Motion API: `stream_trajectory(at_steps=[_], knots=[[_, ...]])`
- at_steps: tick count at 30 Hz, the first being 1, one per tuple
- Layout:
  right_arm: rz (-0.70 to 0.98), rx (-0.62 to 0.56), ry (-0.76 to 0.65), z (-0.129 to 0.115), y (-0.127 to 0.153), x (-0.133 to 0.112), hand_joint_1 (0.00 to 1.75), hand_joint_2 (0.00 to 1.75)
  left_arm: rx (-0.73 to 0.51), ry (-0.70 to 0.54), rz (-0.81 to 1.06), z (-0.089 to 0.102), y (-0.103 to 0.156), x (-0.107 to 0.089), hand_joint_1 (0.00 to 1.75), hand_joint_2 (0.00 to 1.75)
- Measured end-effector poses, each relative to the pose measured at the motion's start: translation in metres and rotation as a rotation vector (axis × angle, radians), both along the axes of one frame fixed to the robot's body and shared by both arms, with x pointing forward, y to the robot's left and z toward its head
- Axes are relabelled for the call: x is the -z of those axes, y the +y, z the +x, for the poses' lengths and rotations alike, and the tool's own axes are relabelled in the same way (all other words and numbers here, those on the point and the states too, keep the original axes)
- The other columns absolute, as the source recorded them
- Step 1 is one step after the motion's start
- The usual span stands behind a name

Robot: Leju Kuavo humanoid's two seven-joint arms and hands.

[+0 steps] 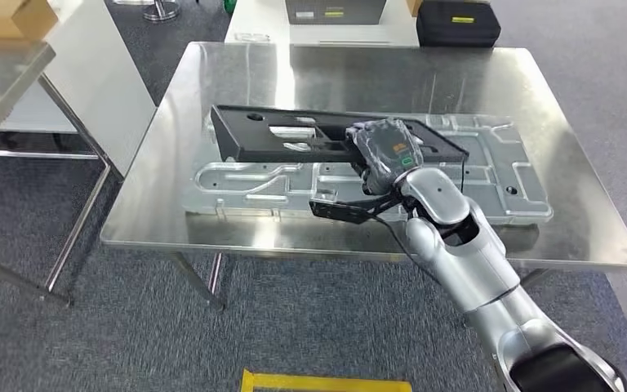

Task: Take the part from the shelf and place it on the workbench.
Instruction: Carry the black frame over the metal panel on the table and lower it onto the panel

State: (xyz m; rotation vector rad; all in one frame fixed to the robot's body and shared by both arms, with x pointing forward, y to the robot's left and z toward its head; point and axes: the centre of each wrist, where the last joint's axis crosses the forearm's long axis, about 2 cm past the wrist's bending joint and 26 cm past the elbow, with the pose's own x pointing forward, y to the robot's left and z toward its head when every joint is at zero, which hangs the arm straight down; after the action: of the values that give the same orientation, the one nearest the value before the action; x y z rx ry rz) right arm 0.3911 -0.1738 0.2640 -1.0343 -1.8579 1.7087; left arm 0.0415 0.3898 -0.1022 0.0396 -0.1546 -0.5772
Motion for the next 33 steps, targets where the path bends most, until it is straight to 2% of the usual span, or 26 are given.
stream_trajectory(at_steps=[11,28,33], knots=[[-0.087,0.075,0.012,0.007,-0.007,0.021,1.75,1.75,0.014,0.004,0.01,-0.004,0.006,-0.001,0.0,1.75],[-0.257,0.213,0.151,0.018,-0.046,0.087,1.75,1.75,0.031,-0.002,-0.002,-0.006,0.006,0.0,0.0,1.75],[-0.293,0.239,0.188,0.019,-0.053,0.1,1.75,1.75,0.031,-0.002,-0.001,-0.006,0.006,0.0,0.0,1.75]])
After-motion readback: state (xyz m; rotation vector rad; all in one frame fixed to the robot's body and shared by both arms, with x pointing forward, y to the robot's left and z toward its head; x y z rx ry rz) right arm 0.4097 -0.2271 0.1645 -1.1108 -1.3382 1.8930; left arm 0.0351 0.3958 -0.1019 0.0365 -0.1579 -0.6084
